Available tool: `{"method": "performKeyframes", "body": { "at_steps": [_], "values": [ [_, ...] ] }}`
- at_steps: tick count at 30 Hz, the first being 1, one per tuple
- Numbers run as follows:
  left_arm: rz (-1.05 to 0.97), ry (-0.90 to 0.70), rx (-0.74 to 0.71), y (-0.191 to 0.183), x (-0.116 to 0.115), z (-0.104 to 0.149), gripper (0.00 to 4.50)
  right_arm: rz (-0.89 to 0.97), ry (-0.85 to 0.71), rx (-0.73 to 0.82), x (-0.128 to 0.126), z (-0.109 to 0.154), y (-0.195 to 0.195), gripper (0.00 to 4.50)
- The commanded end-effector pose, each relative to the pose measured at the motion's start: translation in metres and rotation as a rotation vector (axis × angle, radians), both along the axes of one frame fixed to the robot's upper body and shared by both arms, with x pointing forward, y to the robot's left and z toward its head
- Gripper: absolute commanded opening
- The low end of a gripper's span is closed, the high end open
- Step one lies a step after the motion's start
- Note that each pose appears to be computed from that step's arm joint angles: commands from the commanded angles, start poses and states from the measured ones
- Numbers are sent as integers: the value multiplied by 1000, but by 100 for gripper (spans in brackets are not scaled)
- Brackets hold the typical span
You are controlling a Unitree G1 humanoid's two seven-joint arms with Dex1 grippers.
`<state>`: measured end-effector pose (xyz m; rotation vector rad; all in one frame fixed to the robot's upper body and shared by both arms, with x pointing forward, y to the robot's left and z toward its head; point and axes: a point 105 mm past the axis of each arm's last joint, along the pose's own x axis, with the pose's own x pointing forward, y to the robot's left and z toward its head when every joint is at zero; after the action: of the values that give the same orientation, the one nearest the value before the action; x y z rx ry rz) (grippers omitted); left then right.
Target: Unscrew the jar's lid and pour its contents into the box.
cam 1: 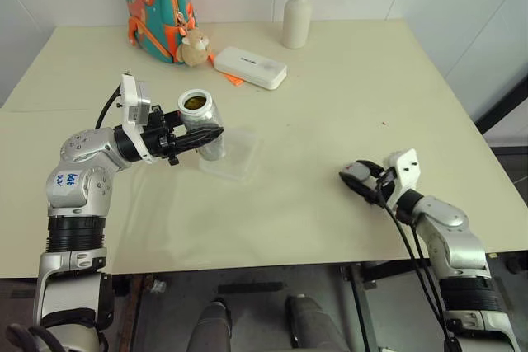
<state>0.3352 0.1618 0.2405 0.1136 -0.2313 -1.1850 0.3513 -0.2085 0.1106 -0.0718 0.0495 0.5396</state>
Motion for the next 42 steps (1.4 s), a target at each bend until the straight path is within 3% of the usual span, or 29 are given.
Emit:
{"method": "performKeyframes", "body": {
  "at_steps": [1,3,6,10,15,19,23,33,39,42],
  "values": [
    [-11,-61,-4,-1,-2,15,196,33,-53,59,-2,17,2,391],
    [-5,-61,-5,1,-1,16,196,50,-71,86,-2,27,3,446],
    [21,-60,0,5,1,17,196,107,-138,64,-4,57,9,446],
    [44,-103,-1,12,2,28,196,336,-217,-24,-23,100,46,446],
    [122,-115,96,27,12,27,196,515,-210,-81,-38,126,88,446],
    [179,-77,274,38,22,11,196,608,-191,-188,-46,125,117,446],
    [251,-120,265,48,35,24,196,650,-186,-124,-51,138,136,446],
    [336,-149,343,39,46,2,196,594,-153,-148,-47,125,121,446],
    [432,-377,556,25,53,6,196,571,-142,-163,-47,114,114,446],
    [479,-638,767,17,53,4,196,548,-140,-146,-45,111,111,446]
  ]
}}
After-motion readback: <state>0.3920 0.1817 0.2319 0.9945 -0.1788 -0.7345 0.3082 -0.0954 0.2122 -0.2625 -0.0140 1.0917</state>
